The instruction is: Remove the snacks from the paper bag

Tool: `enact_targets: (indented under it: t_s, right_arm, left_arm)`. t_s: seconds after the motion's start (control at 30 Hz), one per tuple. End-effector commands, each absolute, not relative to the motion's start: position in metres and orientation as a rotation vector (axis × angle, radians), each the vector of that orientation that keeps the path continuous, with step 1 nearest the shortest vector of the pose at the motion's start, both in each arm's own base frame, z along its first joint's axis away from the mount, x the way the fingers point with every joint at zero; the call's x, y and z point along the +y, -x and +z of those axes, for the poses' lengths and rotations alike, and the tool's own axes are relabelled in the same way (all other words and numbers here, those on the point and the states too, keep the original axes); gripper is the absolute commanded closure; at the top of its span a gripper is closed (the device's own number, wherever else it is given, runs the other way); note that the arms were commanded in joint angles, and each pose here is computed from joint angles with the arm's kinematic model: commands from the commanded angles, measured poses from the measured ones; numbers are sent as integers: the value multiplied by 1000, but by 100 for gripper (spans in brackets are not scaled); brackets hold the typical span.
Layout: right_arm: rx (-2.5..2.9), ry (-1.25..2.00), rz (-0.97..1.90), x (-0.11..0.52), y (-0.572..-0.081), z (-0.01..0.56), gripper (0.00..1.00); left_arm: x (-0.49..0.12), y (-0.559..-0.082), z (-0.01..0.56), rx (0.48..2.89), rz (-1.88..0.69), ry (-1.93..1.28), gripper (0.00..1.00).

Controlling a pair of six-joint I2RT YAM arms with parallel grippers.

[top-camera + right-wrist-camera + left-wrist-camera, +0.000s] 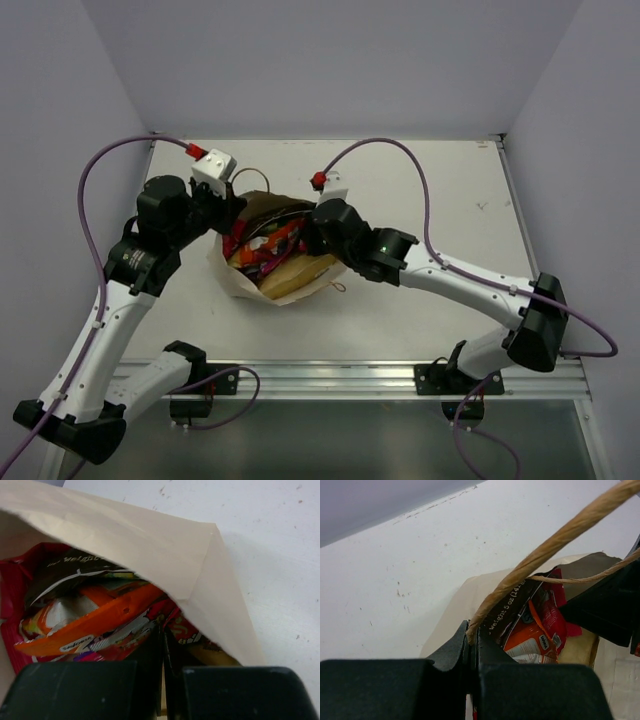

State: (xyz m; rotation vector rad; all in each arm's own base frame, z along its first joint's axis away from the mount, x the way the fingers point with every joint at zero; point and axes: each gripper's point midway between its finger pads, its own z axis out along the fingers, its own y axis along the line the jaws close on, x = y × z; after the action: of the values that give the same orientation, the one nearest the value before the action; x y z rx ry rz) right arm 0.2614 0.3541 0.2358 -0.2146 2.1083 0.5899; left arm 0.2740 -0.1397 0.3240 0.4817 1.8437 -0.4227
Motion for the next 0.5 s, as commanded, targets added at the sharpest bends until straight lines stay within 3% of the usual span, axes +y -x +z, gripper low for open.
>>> enact_targets:
  t_s: [0.0,0.27,0.47]
  right_arm:
    - [1927,333,764,364,-252,310,100]
    - [1600,464,902,293,-194,411,100]
    - [1544,219,679,202,-233,419,100]
  left_arm:
    - [-138,-278,373,1674,-423,-407,100]
    - [-142,-289,365,1719,-441,-370,100]
    - [-144,-292,363,1732,-450,-364,100]
